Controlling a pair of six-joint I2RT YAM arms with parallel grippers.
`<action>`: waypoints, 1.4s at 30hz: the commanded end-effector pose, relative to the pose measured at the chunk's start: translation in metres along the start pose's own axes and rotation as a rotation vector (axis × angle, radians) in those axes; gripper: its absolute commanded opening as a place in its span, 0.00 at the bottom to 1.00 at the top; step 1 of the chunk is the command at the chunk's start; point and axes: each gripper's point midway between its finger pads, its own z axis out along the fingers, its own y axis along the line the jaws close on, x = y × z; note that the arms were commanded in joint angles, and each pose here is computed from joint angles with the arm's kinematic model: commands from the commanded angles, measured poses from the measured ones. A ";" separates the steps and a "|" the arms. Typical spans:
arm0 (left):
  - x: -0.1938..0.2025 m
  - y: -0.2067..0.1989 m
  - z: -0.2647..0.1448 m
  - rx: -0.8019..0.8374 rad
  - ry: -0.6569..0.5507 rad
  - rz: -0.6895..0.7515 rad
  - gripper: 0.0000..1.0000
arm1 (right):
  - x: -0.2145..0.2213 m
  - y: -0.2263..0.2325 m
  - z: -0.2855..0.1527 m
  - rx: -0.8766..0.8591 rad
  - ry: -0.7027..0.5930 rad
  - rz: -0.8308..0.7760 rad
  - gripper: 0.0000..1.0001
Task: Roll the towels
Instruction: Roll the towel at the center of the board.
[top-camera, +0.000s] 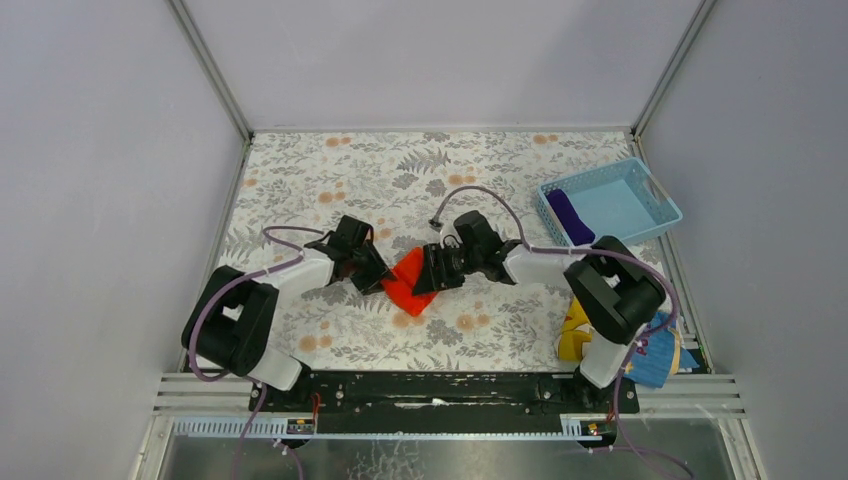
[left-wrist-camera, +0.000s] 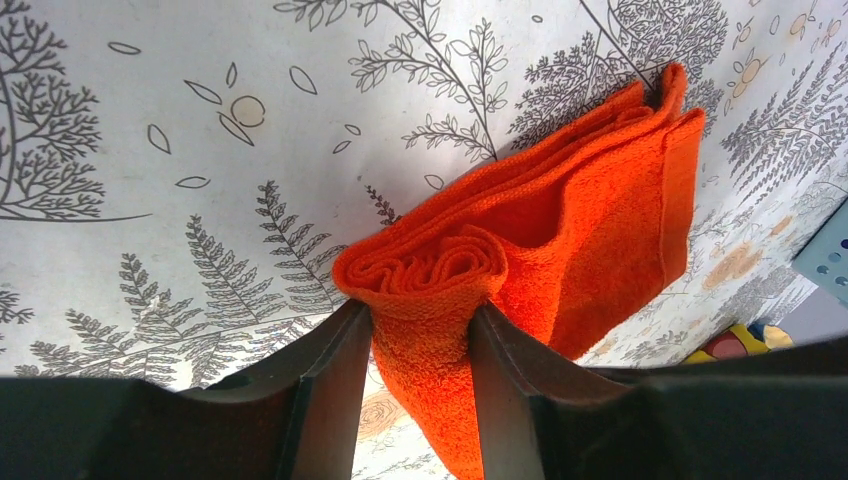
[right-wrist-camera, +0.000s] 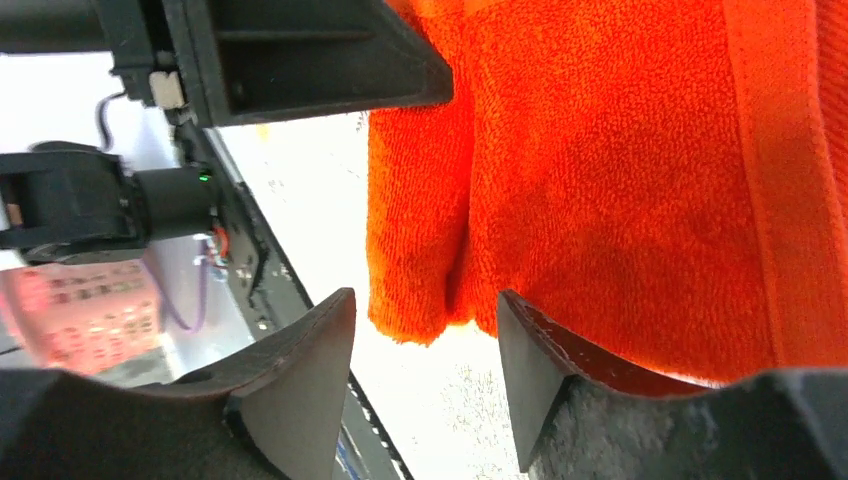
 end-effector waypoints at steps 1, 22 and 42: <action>-0.002 0.032 0.013 -0.128 -0.029 0.039 0.38 | 0.001 -0.007 -0.024 0.286 0.011 -0.275 0.61; 0.001 0.026 0.012 -0.104 -0.009 0.040 0.40 | 0.011 0.020 0.026 0.713 -0.020 -1.034 0.60; -0.012 0.000 -0.016 -0.033 -0.054 0.066 0.51 | 0.053 -0.026 0.037 0.631 0.161 -0.927 0.10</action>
